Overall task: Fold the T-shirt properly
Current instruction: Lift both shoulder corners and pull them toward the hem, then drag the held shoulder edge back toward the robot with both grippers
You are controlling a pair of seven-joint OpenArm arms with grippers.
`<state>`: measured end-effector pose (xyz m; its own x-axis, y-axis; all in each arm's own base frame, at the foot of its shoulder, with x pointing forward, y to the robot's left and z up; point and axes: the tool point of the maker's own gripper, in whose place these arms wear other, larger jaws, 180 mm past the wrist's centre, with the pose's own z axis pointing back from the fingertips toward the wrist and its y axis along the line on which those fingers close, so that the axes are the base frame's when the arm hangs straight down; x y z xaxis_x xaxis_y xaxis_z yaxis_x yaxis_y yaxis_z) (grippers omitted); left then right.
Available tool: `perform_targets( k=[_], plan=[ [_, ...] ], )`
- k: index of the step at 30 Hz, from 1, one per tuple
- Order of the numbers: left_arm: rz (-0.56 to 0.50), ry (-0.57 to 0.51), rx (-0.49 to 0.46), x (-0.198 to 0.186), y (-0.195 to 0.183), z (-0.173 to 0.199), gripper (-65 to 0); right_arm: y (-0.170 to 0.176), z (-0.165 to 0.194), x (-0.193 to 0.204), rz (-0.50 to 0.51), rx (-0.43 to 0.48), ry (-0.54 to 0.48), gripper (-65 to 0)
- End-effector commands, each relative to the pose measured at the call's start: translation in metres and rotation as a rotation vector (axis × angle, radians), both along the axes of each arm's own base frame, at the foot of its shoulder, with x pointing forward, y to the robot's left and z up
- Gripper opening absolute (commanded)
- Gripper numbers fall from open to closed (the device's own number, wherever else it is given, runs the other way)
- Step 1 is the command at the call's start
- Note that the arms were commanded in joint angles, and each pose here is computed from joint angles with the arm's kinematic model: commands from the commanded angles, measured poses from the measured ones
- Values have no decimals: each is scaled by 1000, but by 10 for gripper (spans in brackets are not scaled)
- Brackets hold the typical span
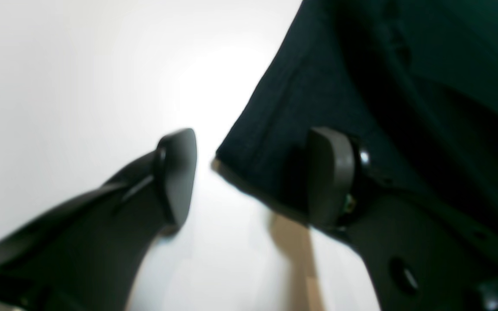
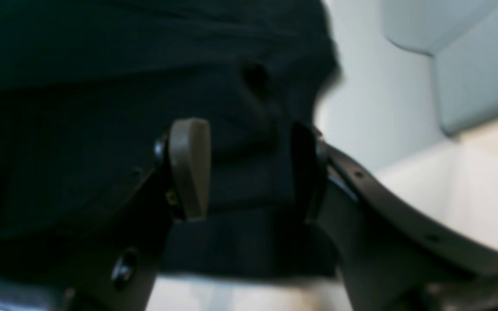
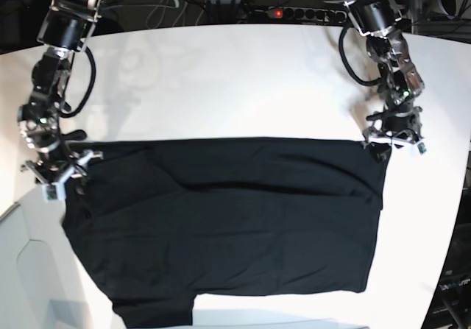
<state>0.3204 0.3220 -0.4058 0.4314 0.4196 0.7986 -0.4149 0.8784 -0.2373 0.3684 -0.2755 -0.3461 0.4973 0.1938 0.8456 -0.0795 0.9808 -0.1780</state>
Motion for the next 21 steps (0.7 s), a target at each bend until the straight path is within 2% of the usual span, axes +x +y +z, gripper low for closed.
perform_targets(
  k=[1, 5, 7, 10, 17, 21],
  plan=[
    [3, -38, 12, 8, 5, 11, -265, -9, 20, 8, -11, -11, -60, -340],
    [9, -12, -4, 4, 4, 0, -267, -20, 21, 4, -38, -14, -62, -340],
    [4, -9, -7, 5, 2, -2, -287, -29, 23, 2, -64, -12, -70, -340],
    [-37, -3, 2, 11, -7, -2, -376, -41, 21, -2, -99, -4, -67, -340],
    [-63, 7, 0, 13, -16, -5, -635, -65, -17, -16, -140, 17, 45, -340],
    [-60, 9, 6, 13, -14, -4, -643, -74, -30, -23, -153, 21, 87, -340]
  ],
)
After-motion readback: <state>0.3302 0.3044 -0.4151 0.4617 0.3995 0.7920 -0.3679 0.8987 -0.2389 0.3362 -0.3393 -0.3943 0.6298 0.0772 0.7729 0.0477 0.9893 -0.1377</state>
